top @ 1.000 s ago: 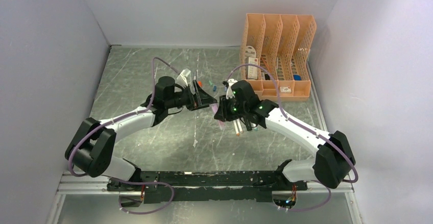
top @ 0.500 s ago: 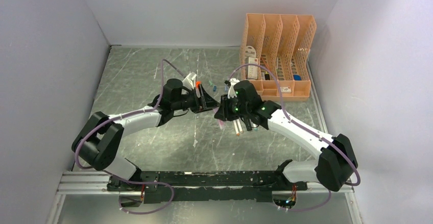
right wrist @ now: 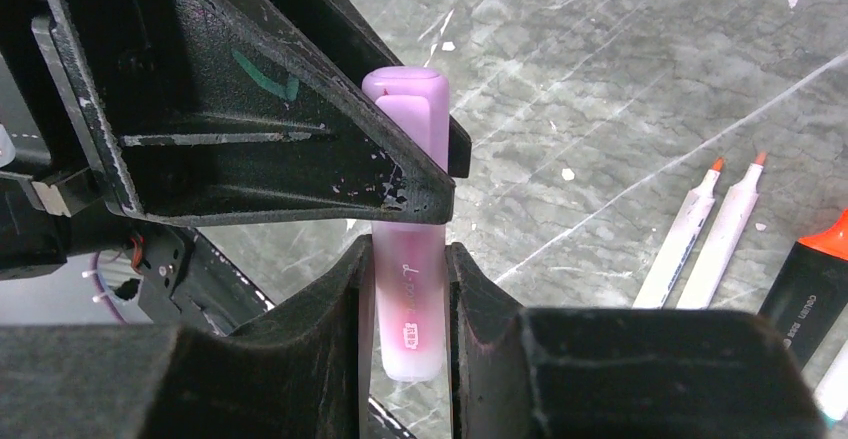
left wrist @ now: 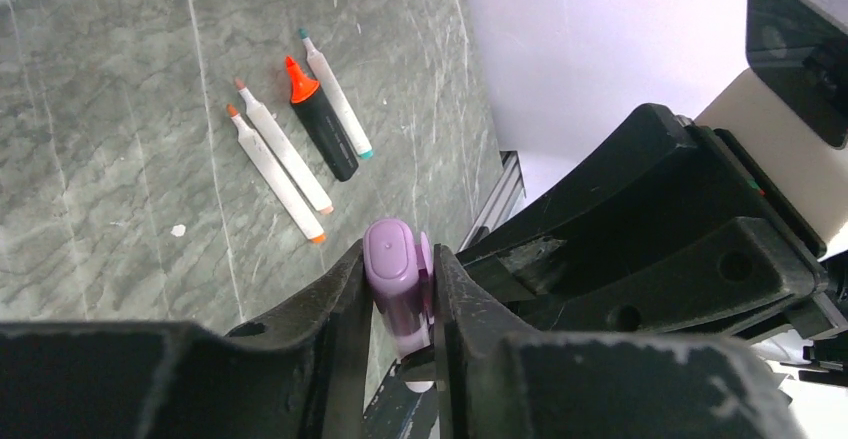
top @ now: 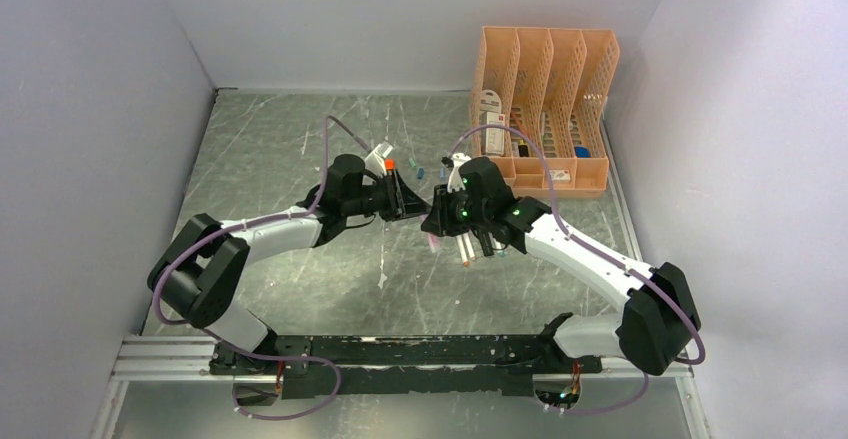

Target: Open the pen caps

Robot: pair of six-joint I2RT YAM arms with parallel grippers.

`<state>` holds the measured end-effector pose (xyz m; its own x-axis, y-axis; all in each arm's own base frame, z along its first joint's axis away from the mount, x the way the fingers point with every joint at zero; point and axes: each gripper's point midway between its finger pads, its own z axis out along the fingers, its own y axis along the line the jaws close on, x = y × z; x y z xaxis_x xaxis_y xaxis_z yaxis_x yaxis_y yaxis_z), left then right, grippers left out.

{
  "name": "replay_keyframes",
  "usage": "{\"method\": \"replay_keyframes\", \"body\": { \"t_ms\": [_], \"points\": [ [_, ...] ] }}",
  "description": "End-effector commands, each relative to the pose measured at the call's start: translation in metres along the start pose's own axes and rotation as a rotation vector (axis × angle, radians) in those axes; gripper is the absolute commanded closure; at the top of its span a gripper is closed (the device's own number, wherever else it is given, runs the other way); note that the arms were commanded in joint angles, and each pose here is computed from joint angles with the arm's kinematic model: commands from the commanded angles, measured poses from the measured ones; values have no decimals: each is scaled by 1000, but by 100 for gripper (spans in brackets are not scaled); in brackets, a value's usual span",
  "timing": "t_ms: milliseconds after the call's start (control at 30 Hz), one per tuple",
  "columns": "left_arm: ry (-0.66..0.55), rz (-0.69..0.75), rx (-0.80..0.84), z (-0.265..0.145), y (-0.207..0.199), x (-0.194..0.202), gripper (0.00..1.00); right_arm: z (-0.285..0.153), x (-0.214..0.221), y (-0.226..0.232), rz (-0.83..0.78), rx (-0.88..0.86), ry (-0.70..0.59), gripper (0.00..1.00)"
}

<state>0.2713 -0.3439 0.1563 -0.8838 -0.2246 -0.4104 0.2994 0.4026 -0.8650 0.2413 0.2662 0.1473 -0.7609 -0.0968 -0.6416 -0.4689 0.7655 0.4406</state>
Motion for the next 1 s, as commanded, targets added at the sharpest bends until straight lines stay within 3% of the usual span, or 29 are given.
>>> {"method": "replay_keyframes", "body": {
  "t_ms": [0, 133, 200, 267, 400, 533, 767, 967],
  "points": [
    [-6, 32, 27, 6, -7, -6, 72, -2, -4, 4, 1, -22, -19, 99],
    [2, 43, 34, 7, -8, -6, 82, -2, -3, 4, 1, -25, -11, 90],
    [10, 53, 42, 7, -9, -4, 82, -4, 0, 2, -1, -17, 5, 79],
    [16, 66, 55, 6, -11, -4, 82, -8, 3, -2, -4, -4, 18, 60],
    [26, 100, 105, 4, -19, -5, 83, -23, 7, -10, 0, 4, 23, 43],
    [33, 145, 194, -1, -35, -5, 83, -38, 7, -11, 25, -59, 16, 41],
    [27, 241, 477, -23, -90, -3, 83, -60, 2, 11, 93, -329, -23, 41],
    [31, 268, 564, -33, -105, 0, 82, -83, -11, 49, 90, -573, -87, 41]
  ]
}}
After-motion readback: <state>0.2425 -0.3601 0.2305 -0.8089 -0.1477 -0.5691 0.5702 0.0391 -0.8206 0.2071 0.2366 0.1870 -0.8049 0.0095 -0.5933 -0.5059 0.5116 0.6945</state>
